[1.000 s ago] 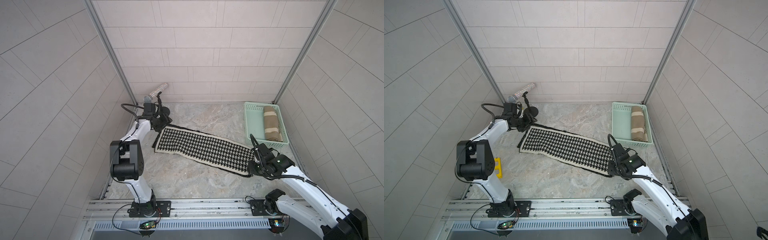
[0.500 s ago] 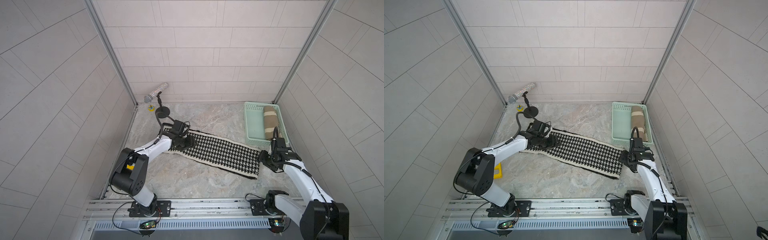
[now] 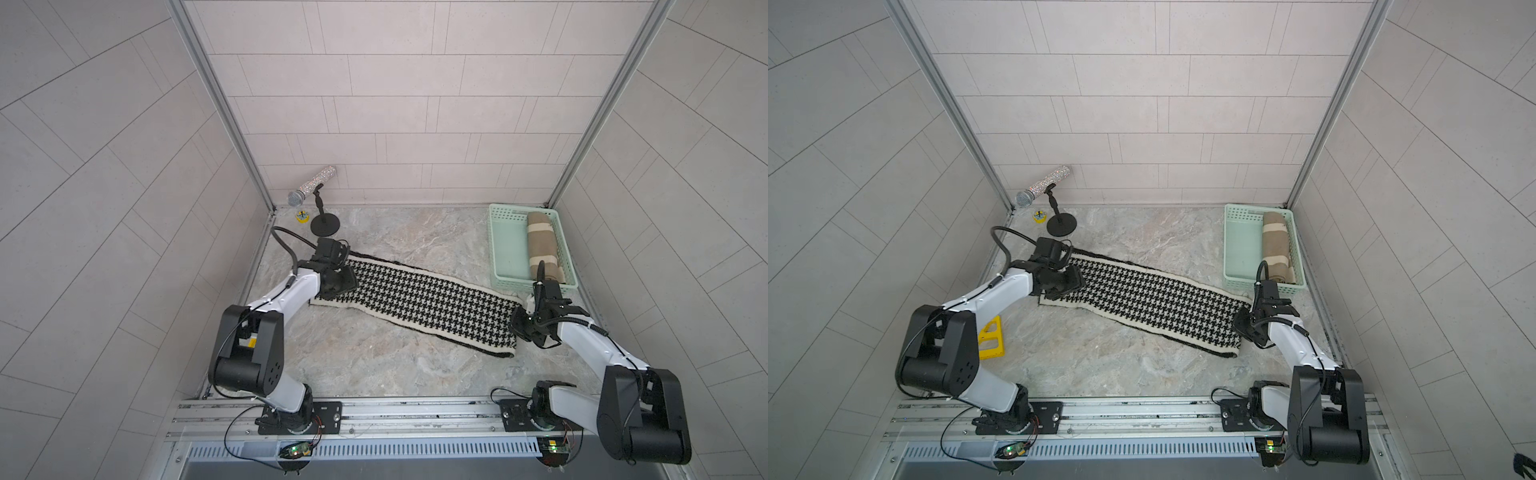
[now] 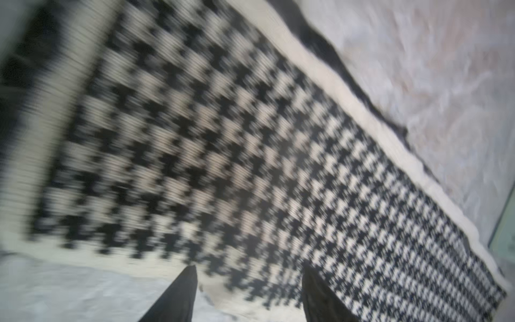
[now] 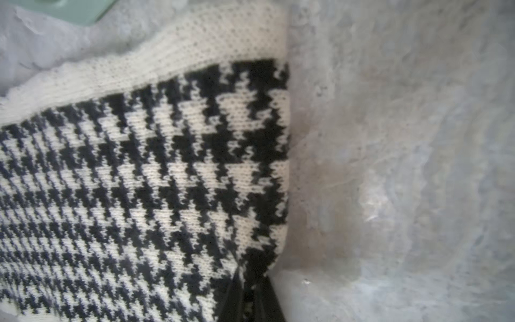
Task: Roll up the scarf and place it into the basket
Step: Fold the scarf at the center of the board.
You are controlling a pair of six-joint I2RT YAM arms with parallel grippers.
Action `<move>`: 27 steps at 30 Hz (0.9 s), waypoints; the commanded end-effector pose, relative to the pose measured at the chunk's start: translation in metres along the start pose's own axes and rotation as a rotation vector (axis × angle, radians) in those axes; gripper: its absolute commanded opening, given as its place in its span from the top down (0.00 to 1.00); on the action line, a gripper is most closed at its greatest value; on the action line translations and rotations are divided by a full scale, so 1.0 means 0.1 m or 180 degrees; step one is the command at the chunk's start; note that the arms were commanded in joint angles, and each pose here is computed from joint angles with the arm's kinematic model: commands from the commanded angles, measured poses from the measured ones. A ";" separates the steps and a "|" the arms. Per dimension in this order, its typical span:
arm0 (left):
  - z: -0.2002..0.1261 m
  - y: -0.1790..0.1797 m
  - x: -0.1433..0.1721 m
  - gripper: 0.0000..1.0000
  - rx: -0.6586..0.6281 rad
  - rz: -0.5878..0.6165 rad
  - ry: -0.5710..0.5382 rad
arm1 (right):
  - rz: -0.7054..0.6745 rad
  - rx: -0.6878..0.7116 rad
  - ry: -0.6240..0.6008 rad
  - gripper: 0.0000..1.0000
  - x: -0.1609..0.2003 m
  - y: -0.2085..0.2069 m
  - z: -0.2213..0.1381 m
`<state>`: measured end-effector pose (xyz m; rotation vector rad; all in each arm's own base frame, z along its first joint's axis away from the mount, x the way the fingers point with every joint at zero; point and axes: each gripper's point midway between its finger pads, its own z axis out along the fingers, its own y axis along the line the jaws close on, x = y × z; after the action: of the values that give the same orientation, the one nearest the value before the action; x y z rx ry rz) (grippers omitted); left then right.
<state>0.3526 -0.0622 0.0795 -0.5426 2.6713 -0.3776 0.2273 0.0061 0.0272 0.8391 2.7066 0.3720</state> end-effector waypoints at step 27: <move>0.43 0.81 -0.50 0.57 -0.0941 -0.0193 0.0069 | -0.0053 0.0272 -0.0089 1.00 -0.10 -0.17 -0.01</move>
<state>0.3873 0.0202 0.0360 -0.7223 2.7221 -0.0229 0.2267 -0.0071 0.0233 0.8283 2.7222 0.2865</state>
